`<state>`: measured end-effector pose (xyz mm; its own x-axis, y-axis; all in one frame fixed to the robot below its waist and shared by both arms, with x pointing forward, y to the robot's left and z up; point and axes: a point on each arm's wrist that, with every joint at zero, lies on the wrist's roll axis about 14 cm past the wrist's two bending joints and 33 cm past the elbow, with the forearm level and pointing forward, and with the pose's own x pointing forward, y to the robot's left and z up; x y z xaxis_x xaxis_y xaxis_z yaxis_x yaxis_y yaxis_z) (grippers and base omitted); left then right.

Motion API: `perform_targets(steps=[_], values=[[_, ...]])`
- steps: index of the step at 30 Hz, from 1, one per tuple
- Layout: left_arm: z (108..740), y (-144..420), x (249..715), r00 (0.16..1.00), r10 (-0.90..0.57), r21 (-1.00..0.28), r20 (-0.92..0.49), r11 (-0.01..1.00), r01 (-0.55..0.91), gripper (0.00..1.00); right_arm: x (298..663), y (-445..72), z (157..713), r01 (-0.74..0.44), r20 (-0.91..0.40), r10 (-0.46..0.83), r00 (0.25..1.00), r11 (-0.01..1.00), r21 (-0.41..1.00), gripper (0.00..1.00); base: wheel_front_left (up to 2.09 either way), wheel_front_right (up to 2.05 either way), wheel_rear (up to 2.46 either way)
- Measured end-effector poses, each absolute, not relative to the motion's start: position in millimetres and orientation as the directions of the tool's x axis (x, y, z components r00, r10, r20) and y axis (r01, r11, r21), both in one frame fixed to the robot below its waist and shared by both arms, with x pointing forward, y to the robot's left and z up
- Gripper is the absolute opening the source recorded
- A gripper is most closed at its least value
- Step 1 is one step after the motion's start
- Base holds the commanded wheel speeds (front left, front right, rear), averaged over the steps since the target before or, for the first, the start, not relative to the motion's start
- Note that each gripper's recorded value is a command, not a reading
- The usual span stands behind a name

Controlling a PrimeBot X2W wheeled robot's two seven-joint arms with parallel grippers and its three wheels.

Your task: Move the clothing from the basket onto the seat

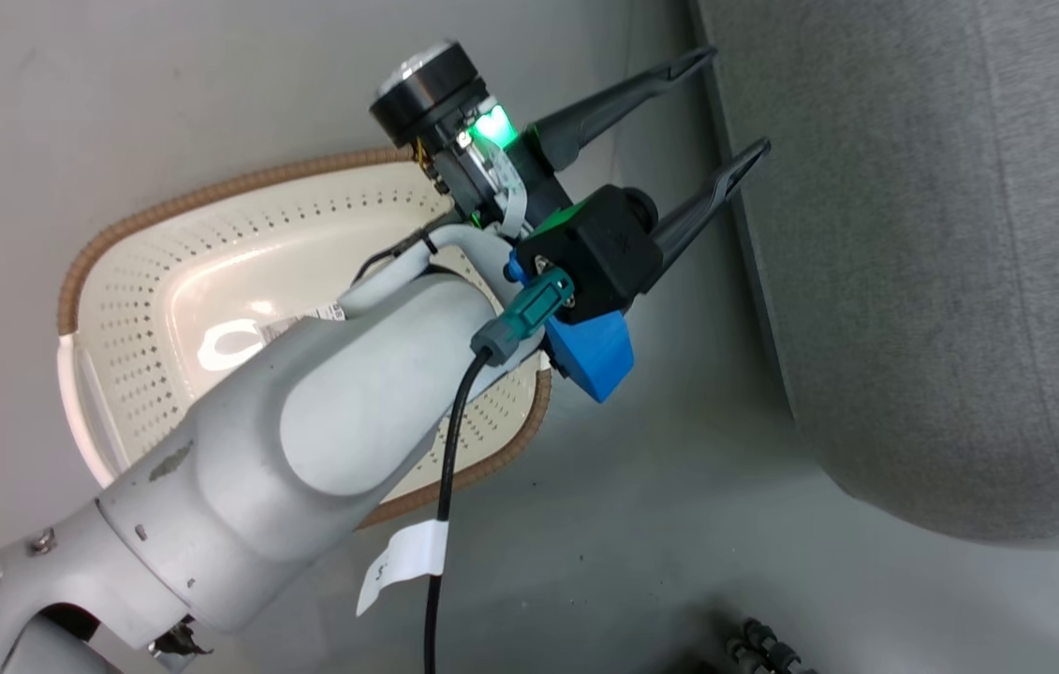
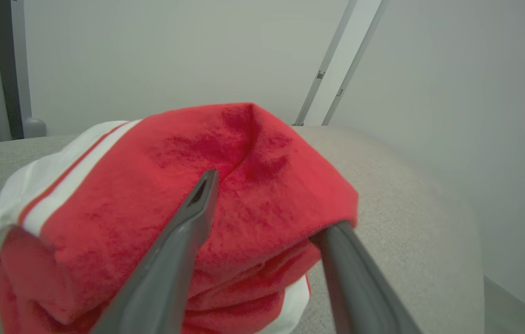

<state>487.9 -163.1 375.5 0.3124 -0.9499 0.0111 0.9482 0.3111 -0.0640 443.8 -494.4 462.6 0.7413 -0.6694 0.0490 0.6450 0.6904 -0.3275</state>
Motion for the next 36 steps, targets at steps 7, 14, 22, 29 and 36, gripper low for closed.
perform_targets(steps=[7,14,22,29,36], values=[[413.2,-165.0,476.3,0.340,-0.940,-0.060,0.042,0.337,0.940,1.00,401.8,-477.5,482.9,0.639,0.060,-0.661,0.748,0.694,-0.331,1.00,0.00,0.00,0.00],[457.1,-150.6,475.2,0.433,-0.899,-0.052,0.071,0.430,0.901,1.00,385.3,-444.7,517.1,0.614,0.131,-0.605,0.786,0.737,-0.282,1.00,0.00,0.00,0.00],[510.9,-97.8,486.8,0.617,-0.774,-0.037,0.143,0.619,0.785,1.00,407.7,-388.5,549.8,0.483,0.207,-0.444,0.872,0.851,-0.207,1.00,0.00,0.00,0.00],[539.1,-29.0,490.1,0.768,-0.615,-0.024,0.178,0.778,0.628,1.00,431.6,-324.6,562.3,0.308,0.236,-0.267,0.934,0.938,-0.157,1.00,0.00,0.00,0.00],[555.0,41.1,478.5,0.874,-0.442,-0.030,0.203,0.889,0.457,1.00,445.1,-261.6,572.1,0.138,0.258,-0.103,0.961,0.983,-0.119,1.00,0.00,0.00,0.00]])
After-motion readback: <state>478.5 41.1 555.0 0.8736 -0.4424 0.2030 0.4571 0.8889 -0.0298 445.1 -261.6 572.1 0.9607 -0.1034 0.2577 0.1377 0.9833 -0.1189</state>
